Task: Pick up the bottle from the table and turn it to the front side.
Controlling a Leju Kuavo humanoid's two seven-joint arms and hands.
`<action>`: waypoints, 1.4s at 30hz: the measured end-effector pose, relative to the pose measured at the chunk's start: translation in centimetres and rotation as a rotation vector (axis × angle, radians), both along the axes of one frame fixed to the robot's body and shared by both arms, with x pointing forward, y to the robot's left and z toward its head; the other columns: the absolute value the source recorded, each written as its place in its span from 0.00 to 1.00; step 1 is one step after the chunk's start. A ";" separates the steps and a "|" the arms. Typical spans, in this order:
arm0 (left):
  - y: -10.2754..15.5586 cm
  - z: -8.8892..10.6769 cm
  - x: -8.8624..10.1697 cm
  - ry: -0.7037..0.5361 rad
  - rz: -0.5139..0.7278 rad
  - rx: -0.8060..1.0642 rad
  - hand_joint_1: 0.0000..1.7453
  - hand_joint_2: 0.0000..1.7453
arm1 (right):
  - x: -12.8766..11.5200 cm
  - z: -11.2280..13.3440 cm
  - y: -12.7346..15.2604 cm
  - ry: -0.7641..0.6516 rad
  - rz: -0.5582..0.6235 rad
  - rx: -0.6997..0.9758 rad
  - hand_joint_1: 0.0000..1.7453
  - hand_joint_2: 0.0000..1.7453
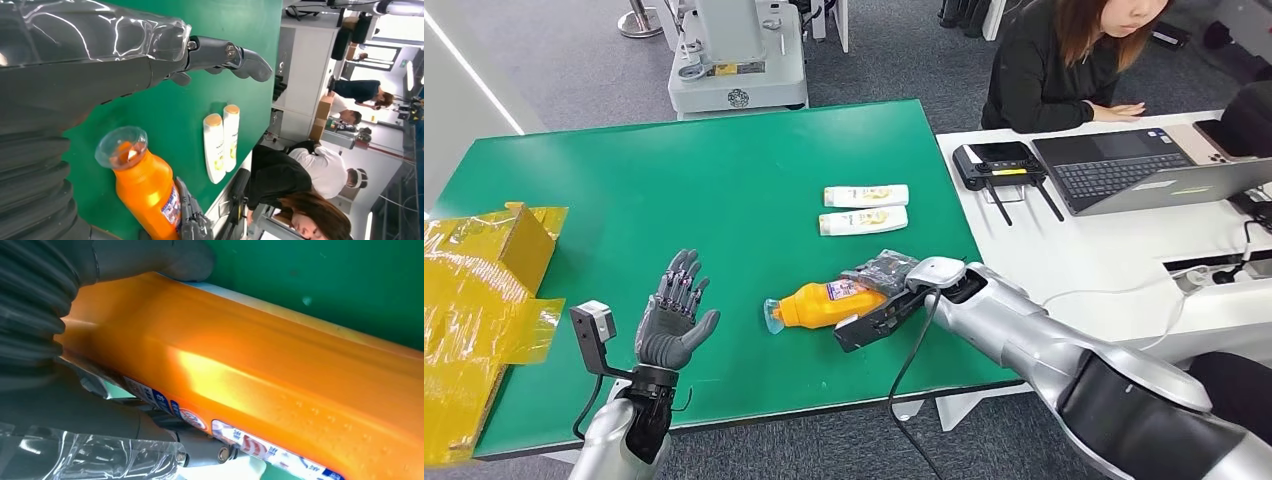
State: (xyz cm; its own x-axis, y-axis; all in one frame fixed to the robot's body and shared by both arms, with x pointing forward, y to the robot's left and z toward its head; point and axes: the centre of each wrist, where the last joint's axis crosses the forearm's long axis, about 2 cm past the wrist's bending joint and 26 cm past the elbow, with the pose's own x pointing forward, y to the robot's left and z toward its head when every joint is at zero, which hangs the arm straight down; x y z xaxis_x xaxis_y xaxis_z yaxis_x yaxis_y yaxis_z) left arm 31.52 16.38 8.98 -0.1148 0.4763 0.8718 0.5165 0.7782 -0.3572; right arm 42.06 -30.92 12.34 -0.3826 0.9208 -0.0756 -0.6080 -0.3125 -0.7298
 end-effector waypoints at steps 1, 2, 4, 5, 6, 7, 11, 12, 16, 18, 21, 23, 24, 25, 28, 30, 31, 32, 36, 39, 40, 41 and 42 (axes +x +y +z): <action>0.0 -0.1 -0.1 0.003 0.001 0.000 0.00 1.00 | 0.0 0.0 -0.2 -0.004 0.006 -0.009 1.00 1.00; 0.1 -0.2 -0.1 0.005 0.002 -0.001 0.00 1.00 | 0.0 0.1 -0.3 -0.010 0.011 -0.015 1.00 1.00; 0.2 -0.4 -0.3 0.009 0.007 -0.003 0.00 1.00 | -0.1 0.1 -0.7 -0.025 0.021 -0.023 1.00 1.00; 0.3 -0.5 -0.4 0.011 0.009 -0.004 0.00 1.00 | -0.2 0.1 -0.8 -0.034 0.024 -0.021 1.00 1.00; 0.3 -0.6 -0.5 0.013 0.012 -0.005 0.00 1.00 | -0.2 0.1 -0.9 -0.043 0.027 -0.014 1.00 1.00; 0.4 -0.7 -0.5 0.015 0.014 -0.005 0.00 1.00 | -0.3 0.0 -0.9 -0.052 0.028 -0.002 1.00 1.00; 0.6 -1.0 -0.9 0.016 0.025 -0.003 0.00 1.00 | -0.7 -0.4 -0.8 -0.096 0.016 0.117 1.00 1.00; 0.7 -1.1 -1.1 0.015 0.029 -0.002 0.00 1.00 | -0.9 -0.6 -0.8 -0.106 0.008 0.165 1.00 1.00; 0.9 -1.4 -1.6 0.013 0.056 0.002 0.00 1.00 | -2.6 -2.2 -0.9 -0.135 -0.046 0.370 1.00 1.00; 1.1 -1.4 -1.7 0.010 0.071 0.005 0.00 1.00 | -3.8 -3.1 -1.0 -0.160 -0.073 0.447 1.00 1.00; 1.3 -1.4 -1.7 0.003 0.086 0.007 0.00 1.00 | -5.7 -4.3 -1.1 -0.195 -0.100 0.514 1.00 1.00; 1.4 -1.3 -1.7 0.000 0.095 0.009 0.00 1.00 | -7.2 -5.2 -0.9 -0.224 -0.114 0.540 1.00 1.00; 1.5 -1.3 -1.7 -0.001 0.099 0.011 0.00 1.00 | -8.1 -5.8 -0.7 -0.237 -0.121 0.551 1.00 1.00; 1.5 -1.3 -1.8 -0.001 0.104 0.013 0.00 1.00 | -9.0 -6.2 -0.6 -0.251 -0.126 0.564 1.00 1.00; 1.7 -1.3 -1.9 -0.002 0.116 0.016 0.00 1.00 | -11.4 -7.2 -0.2 -0.270 -0.141 0.603 1.00 1.00; 1.7 -1.2 -1.9 -0.006 0.121 0.016 0.00 1.00 | -12.7 -7.6 -0.2 -0.273 -0.159 0.627 1.00 1.00; 1.7 -1.1 -1.9 -0.008 0.122 0.016 0.00 1.00 | -13.3 -7.7 -0.2 -0.275 -0.170 0.638 1.00 1.00; 1.7 -1.1 -1.9 -0.010 0.123 0.016 0.00 1.00 | -13.9 -7.9 -0.2 -0.276 -0.181 0.650 1.00 1.00; 1.7 -0.9 -1.9 -0.012 0.131 0.021 0.00 1.00 | -16.1 -8.5 -0.3 -0.298 -0.229 0.736 1.00 1.00; 1.7 -0.9 -1.9 -0.011 0.134 0.029 0.00 1.00 | -18.1 -8.9 -0.3 -0.351 -0.269 0.861 1.00 1.00; 1.7 -0.9 -1.8 -0.012 0.135 0.031 0.00 1.00 | -18.6 -8.9 -0.2 -0.377 -0.283 0.904 1.00 1.00; 1.7 -0.8 -1.8 -0.015 0.135 0.032 0.00 1.00 | -19.1 -8.9 -0.1 -0.404 -0.298 0.944 1.00 1.00; 1.7 -0.8 -1.8 -0.019 0.136 0.032 0.00 1.00 | -19.7 -8.9 0.1 -0.432 -0.315 0.987 1.00 1.00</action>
